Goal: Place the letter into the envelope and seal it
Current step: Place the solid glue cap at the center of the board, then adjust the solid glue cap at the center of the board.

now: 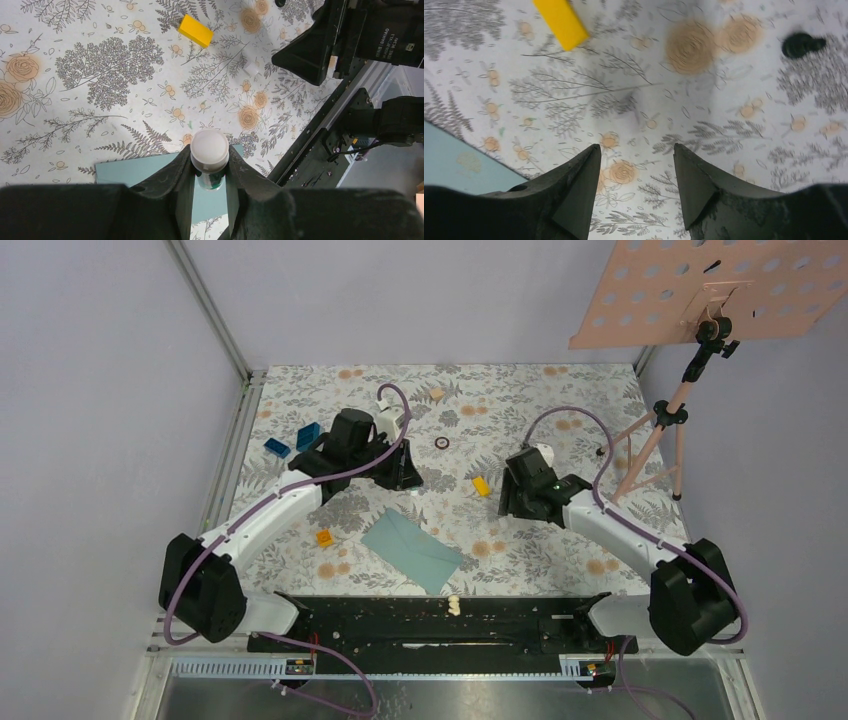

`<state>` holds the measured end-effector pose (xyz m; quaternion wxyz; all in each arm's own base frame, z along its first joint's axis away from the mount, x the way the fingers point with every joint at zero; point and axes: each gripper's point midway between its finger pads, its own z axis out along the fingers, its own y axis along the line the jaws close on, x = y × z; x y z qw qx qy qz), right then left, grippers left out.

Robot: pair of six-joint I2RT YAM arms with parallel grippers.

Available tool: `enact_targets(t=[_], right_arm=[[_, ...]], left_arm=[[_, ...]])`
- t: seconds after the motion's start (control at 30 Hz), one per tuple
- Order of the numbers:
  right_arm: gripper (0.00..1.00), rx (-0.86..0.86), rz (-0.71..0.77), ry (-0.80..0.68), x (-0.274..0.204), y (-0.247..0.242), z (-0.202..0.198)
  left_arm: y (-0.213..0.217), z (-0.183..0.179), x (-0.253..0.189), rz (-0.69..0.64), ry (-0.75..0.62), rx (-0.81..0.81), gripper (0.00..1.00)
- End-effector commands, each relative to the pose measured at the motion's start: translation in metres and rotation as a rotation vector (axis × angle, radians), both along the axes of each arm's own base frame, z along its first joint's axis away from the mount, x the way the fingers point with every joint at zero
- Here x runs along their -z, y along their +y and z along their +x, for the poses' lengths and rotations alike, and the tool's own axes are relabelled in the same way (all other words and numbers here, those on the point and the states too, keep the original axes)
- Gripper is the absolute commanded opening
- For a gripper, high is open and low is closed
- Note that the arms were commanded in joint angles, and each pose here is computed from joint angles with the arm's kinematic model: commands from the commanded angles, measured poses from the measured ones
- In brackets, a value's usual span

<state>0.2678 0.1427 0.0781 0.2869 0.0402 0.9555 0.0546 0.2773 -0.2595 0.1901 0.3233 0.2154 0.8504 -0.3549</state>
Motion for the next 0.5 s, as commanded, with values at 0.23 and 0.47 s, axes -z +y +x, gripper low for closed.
enact_targets(t=[0.23, 0.47], right_arm=[[0.69, 0.464, 0.112, 0.111, 0.033, -0.020, -0.033], [0.68, 0.594, 0.163, 0.131, 0.047, -0.024, -0.017]], left_arm=[[-0.006, 0.005, -0.014, -0.042, -0.020, 0.018, 0.00], [-0.004, 0.003, -0.015, -0.036, -0.034, 0.020, 0.00]])
